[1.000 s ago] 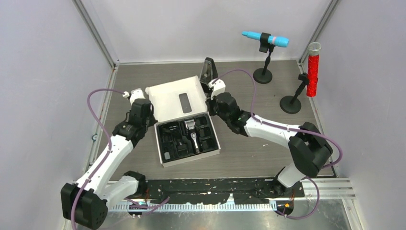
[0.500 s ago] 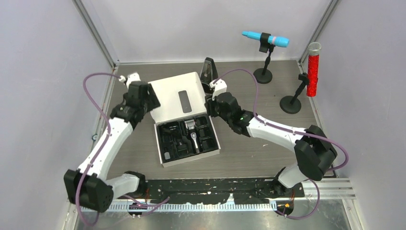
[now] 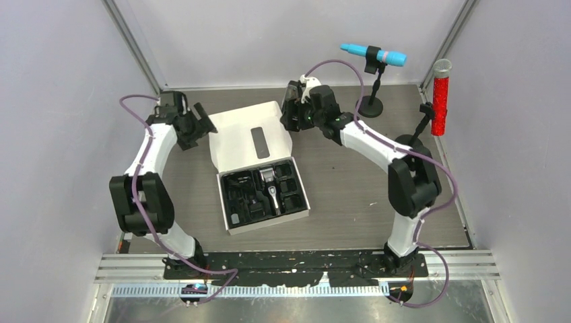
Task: Sort the hair-cutting tools
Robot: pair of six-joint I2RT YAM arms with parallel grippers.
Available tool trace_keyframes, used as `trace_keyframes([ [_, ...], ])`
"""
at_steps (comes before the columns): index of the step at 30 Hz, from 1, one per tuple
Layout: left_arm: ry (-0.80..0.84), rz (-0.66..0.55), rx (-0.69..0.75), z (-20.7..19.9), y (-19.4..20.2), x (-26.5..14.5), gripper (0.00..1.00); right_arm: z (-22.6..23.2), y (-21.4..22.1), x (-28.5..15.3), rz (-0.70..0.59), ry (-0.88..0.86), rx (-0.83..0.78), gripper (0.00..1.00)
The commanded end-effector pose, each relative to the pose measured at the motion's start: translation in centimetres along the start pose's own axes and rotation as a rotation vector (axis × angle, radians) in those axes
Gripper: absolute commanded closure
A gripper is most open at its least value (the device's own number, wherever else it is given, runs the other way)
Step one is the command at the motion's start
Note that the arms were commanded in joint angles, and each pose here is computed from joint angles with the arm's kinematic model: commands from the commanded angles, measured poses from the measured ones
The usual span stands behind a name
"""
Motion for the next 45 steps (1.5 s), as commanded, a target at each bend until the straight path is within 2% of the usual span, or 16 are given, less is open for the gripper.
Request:
trace_keyframes([
  [1,0.228,0.033,-0.085,-1.6,-1.9,-0.3,0.10,0.4,0.1,2.0,0.060,-0.131,0.088,0.12],
  [5,0.256,0.031,-0.109,-1.2,-3.1,0.8,0.06,0.2,0.5,4.4,0.079,-0.199,0.175,0.05],
  [8,0.281,0.080,-0.115,-1.4,-2.8,2.1,0.04,0.4,1.2,5.9,0.099,-0.228,0.208,0.01],
  [15,0.259,0.208,-0.159,-0.6,-1.3,5.4,0.03,0.9,3.5,8.1,0.142,-0.264,0.305,0.00],
  [21,0.297,0.266,-0.169,-1.2,-0.2,6.1,0.02,1.6,3.8,8.7,0.147,-0.315,0.341,0.00],
  [30,0.410,0.334,-0.187,-3.3,1.0,5.4,0.02,3.1,2.1,8.0,0.086,-0.432,0.360,0.00],
  [45,0.513,0.255,-0.133,-4.8,1.2,0.2,0.02,3.6,-1.1,3.2,-0.033,-0.441,0.274,0.00],
])
Point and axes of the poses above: each gripper's point midway between its finger pads, its own x axis out along the fingers, its own z axis along the line the jaws close on, y = z × x, the point moved 3 cm from there along -x, back along the fingers, and after that the axes turned 13 degrees about -x, right-handed, at the moved point
